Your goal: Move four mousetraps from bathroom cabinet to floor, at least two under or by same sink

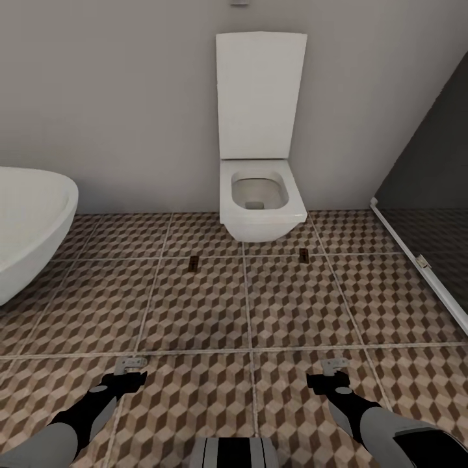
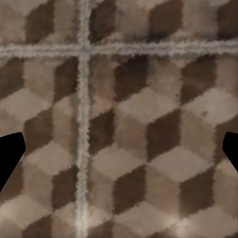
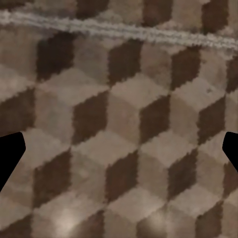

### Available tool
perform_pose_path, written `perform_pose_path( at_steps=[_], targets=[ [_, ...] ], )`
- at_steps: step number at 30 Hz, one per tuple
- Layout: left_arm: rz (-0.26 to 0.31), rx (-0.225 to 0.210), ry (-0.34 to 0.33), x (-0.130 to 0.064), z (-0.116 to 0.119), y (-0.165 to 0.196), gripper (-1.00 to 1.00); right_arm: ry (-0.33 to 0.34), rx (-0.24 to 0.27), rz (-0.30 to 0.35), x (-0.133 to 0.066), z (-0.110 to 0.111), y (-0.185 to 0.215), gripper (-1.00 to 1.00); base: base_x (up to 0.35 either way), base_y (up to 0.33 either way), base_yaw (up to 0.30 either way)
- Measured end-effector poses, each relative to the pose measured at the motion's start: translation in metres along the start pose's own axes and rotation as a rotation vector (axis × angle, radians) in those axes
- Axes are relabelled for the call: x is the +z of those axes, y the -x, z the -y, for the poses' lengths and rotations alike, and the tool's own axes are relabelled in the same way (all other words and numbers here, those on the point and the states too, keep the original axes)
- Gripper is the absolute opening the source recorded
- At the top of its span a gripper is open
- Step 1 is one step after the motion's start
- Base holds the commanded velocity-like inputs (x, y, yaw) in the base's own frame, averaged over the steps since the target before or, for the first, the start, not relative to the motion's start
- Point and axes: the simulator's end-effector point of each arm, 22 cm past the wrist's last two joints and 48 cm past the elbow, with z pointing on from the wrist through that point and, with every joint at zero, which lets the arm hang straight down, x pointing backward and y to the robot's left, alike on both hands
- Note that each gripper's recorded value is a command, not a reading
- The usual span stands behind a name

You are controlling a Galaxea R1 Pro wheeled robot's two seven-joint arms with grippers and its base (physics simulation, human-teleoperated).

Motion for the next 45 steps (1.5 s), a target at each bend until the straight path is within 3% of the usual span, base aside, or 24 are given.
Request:
perform_pose_path(
  at_steps=[33,45],
  targets=[
    [-0.006,-0.001,-0.013,0.000,0.009,-0.001,1.00,-0.002,0.000,0.000,0.000,0.001,0.000,1.00,0.000,0.000,0.000],
    [0.040,-0.006,-0.016,-0.014,0.008,0.024,1.00,-0.010,0.007,0.048,-0.013,0.006,0.026,1.00,0.000,0.000,0.000]
  ],
)
